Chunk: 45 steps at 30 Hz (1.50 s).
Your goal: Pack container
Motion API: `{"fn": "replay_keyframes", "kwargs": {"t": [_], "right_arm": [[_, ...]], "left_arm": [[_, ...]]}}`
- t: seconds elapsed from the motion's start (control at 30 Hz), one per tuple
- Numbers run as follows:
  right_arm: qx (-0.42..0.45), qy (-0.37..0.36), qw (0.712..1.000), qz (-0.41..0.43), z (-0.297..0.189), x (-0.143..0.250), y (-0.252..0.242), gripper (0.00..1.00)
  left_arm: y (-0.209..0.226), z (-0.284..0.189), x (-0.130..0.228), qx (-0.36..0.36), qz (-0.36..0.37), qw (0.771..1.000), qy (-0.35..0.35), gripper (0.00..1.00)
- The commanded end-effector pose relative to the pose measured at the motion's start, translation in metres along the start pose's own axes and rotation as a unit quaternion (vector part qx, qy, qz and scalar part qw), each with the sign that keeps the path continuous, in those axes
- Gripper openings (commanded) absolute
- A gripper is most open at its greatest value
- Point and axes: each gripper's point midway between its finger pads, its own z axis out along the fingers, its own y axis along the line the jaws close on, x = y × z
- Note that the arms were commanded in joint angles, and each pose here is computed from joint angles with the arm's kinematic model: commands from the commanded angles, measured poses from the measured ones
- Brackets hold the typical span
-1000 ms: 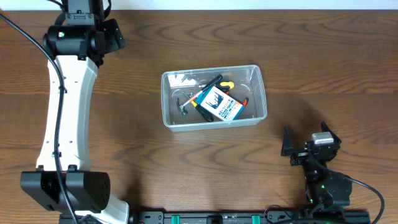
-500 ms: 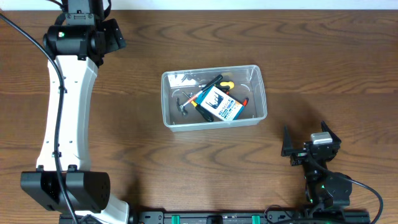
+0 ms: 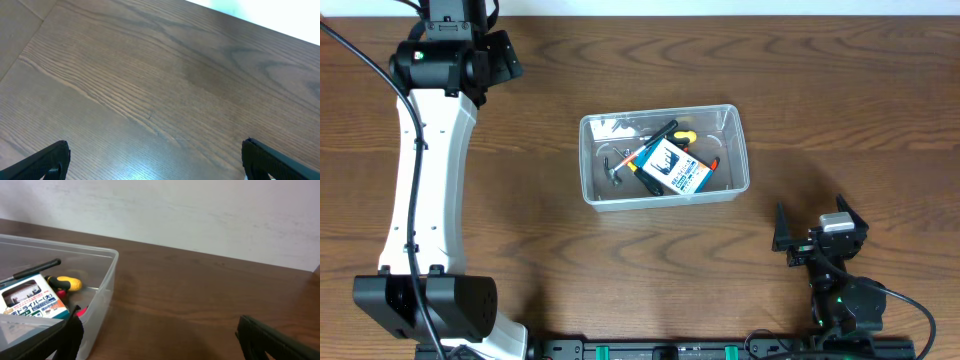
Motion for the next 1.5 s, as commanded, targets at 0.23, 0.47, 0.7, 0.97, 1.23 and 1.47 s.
{"fn": "replay_keyframes", "kwargs": {"t": [0.23, 0.47, 0.7, 0.97, 1.23, 1.47], "right_arm": [[0.001, -0.002, 1.0, -0.006, 0.0, 0.001, -0.001, 0.99], [0.001, -0.002, 1.0, -0.006, 0.0, 0.001, -0.001, 0.99], [0.001, -0.002, 1.0, -0.006, 0.0, 0.001, -0.001, 0.99], [0.001, -0.002, 1.0, -0.006, 0.0, 0.001, -0.001, 0.99], [0.001, -0.002, 1.0, -0.006, 0.0, 0.001, -0.001, 0.99], [0.001, -0.002, 1.0, -0.006, 0.0, 0.001, -0.001, 0.99]], "left_arm": [[0.025, -0.081, -0.024, 0.024, -0.023, 0.995, -0.091, 0.98], [0.076, -0.222, -0.029, 0.075, -0.079, 0.963, -0.246, 0.98], [0.132, -0.32, 0.024, 0.105, -0.109, 0.924, -0.352, 0.98], [0.159, -0.316, 0.108, 0.11, -0.114, 0.918, -0.363, 0.98], [0.147, -0.224, 0.177, 0.105, -0.139, 0.941, -0.291, 0.98], [0.12, -0.142, 0.199, 0.121, -0.165, 0.937, -0.284, 0.98]]}}
